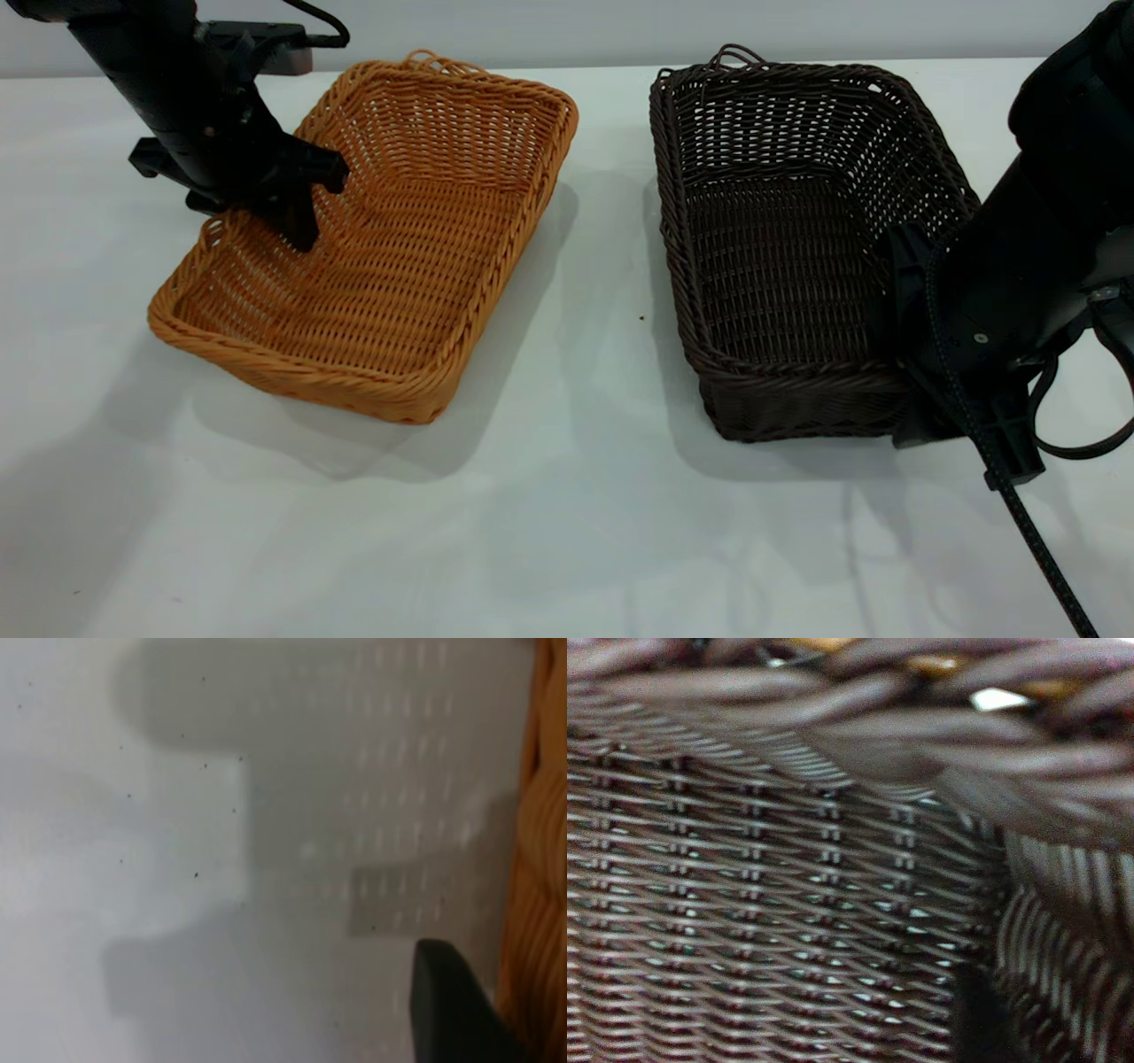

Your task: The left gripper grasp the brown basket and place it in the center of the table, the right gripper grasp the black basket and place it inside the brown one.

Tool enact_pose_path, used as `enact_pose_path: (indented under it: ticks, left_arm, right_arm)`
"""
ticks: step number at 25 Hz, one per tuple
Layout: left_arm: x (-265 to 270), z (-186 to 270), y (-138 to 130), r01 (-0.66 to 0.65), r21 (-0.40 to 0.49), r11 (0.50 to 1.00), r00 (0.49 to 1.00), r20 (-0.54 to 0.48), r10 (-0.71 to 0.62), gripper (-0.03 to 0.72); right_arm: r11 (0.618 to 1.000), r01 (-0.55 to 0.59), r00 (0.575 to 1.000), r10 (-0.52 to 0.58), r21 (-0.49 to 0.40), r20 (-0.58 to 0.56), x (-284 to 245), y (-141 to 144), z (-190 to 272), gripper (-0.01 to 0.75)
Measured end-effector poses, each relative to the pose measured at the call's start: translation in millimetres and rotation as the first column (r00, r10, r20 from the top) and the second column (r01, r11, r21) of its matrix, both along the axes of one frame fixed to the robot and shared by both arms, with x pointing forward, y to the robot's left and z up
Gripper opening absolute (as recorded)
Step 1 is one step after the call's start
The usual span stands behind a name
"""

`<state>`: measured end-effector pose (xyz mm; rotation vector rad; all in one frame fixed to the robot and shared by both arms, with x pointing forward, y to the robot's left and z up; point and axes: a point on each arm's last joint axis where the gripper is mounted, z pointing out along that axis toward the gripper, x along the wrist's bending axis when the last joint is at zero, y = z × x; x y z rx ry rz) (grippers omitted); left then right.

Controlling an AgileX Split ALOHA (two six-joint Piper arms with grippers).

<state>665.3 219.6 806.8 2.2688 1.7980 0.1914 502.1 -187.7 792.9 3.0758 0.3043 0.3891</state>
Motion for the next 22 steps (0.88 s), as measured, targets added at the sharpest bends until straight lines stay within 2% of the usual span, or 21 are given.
enact_pose_path:
  ticks: [4, 6, 17, 22]
  left_arm:
    - [0.0, 0.0, 0.0, 0.003, 0.0, 1.0, 1.0, 0.0, -0.003, 0.136]
    - [0.3, 0.1, -0.3, -0.003, -0.004, 1.0, 1.0, 0.003, 0.003, 0.113]
    - [1.0, 0.4, -0.7, 0.027, 0.0, 1.0, 1.0, 0.014, -0.027, 0.087]
    - [2.4, 0.9, -1.0, 0.062, 0.007, 0.998, 0.998, 0.034, -0.062, 0.087]
  right_arm:
    - [1.0, 0.022, 1.0, -0.022, 0.0, 0.0, 0.0, -0.5, 0.0, 0.128]
    - [0.999, 0.034, 0.999, -0.034, -0.004, 0.003, 0.8, -0.9, 0.3, 0.092]
    - [1.0, 0.023, 1.0, -0.023, 0.016, 0.005, 1.8, 0.8, 1.9, 0.086]
    - [0.998, -0.05, 0.997, 0.048, 0.028, 0.062, 14.0, -13.5, 19.1, 0.083]
